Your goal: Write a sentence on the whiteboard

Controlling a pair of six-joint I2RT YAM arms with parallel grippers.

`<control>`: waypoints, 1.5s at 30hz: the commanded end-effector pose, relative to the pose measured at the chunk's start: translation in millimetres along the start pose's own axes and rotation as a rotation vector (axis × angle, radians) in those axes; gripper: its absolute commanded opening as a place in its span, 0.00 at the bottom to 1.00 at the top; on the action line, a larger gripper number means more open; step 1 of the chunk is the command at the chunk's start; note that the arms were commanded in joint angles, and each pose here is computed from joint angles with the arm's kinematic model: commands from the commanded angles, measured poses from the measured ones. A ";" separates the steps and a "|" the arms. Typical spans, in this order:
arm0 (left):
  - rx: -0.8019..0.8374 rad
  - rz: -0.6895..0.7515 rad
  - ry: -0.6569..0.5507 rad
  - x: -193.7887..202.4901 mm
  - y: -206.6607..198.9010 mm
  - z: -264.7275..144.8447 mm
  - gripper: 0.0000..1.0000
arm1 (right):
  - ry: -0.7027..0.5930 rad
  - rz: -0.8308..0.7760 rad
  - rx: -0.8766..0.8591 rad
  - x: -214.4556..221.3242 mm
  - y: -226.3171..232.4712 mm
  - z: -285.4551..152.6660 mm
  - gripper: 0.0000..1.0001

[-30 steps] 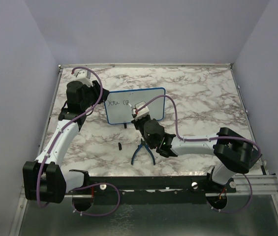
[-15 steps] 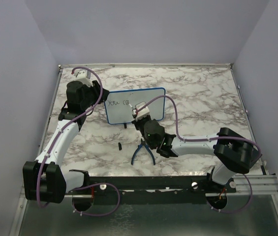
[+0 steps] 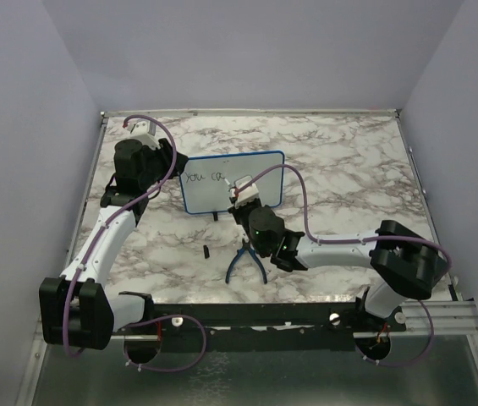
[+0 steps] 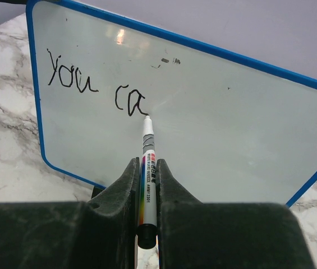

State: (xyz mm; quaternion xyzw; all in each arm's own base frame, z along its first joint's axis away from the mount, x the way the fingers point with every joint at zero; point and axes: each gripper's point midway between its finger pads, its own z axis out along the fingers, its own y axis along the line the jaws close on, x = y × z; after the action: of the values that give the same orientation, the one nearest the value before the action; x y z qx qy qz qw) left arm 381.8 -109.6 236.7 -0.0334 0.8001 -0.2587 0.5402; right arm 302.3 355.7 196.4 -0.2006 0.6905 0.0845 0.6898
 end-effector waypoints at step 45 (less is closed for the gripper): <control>0.035 -0.002 0.032 9.2 -6.0 -3.5 0.40 | -0.045 -0.032 0.035 -18.9 -10.9 8.5 0.01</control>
State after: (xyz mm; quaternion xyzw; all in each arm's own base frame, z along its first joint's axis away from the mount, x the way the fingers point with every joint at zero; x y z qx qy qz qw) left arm 381.8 -109.7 236.7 -0.0333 0.8001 -0.2588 0.5402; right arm 304.8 354.9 210.4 -0.2192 0.6731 0.0777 0.7020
